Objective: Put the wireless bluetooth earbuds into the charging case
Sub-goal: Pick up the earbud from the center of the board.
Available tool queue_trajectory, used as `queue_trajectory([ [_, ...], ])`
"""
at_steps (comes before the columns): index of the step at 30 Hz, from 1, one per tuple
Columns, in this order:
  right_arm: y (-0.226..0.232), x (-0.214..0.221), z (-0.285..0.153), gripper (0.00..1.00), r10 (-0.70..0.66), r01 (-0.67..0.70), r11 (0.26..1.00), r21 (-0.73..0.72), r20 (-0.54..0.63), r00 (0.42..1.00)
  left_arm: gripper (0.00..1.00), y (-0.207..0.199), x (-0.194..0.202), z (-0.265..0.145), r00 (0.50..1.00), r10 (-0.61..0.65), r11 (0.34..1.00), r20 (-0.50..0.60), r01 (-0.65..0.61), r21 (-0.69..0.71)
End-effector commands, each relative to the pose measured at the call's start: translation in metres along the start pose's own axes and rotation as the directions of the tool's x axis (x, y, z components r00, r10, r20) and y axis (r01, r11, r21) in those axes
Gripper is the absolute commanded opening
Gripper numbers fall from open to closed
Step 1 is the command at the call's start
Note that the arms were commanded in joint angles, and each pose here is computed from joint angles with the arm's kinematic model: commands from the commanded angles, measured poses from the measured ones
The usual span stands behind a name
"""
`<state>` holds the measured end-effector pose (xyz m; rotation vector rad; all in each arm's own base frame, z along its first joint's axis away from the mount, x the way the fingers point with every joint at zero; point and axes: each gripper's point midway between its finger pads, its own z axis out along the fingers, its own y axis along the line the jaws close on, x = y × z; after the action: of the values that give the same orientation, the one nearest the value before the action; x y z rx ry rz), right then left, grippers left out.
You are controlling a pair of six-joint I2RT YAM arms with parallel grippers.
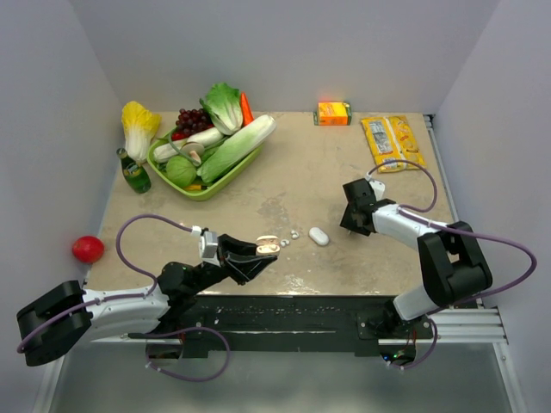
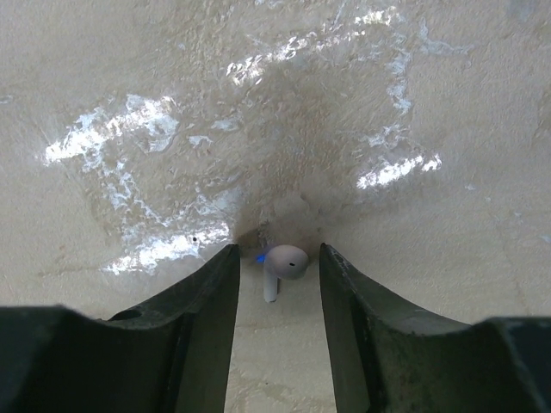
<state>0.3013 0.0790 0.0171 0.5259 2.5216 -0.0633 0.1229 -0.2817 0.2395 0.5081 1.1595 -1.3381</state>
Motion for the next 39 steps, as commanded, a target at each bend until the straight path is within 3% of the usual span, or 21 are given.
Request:
queue_trajectory([
  [1, -0.019, 0.031, 0.0, 0.45, -0.013, 0.018, 0.999, 0.047, -0.1, 0.995, 0.0, -0.031, -0.038, -0.07, 0.964, 0.004, 0.991, 0.264, -0.039, 0.13],
  [15, -0.023, 0.041, 0.002, 0.34, -0.037, 0.048, 0.996, 0.078, -0.132, 0.991, 0.0, -0.032, -0.039, -0.075, 0.963, 0.001, 0.99, 0.27, -0.039, 0.134],
  [25, -0.024, 0.049, 0.004, 0.33, -0.079, 0.098, 0.988, 0.116, -0.158, 0.984, 0.0, -0.032, -0.039, -0.081, 0.96, 0.001, 0.991, 0.28, -0.039, 0.131],
  [31, -0.019, 0.05, 0.0, 0.18, -0.07, 0.085, 0.991, 0.099, -0.147, 0.987, 0.0, -0.033, -0.04, -0.08, 0.959, 0.003, 0.99, 0.282, -0.042, 0.134],
  [34, -0.015, 0.047, -0.005, 0.08, -0.056, 0.066, 0.995, 0.074, -0.125, 0.991, 0.0, -0.033, -0.039, -0.081, 0.96, 0.0, 0.99, 0.281, -0.039, 0.136],
  [35, -0.014, 0.045, -0.006, 0.0, -0.051, 0.06, 0.996, 0.067, -0.117, 0.992, 0.0, -0.033, -0.04, -0.081, 0.959, 0.0, 0.99, 0.282, -0.04, 0.137],
  [39, -0.004, 0.03, -0.019, 0.0, -0.028, 0.029, 0.999, 0.017, -0.061, 0.998, 0.0, -0.033, -0.041, -0.081, 0.958, -0.001, 0.99, 0.288, -0.04, 0.134],
])
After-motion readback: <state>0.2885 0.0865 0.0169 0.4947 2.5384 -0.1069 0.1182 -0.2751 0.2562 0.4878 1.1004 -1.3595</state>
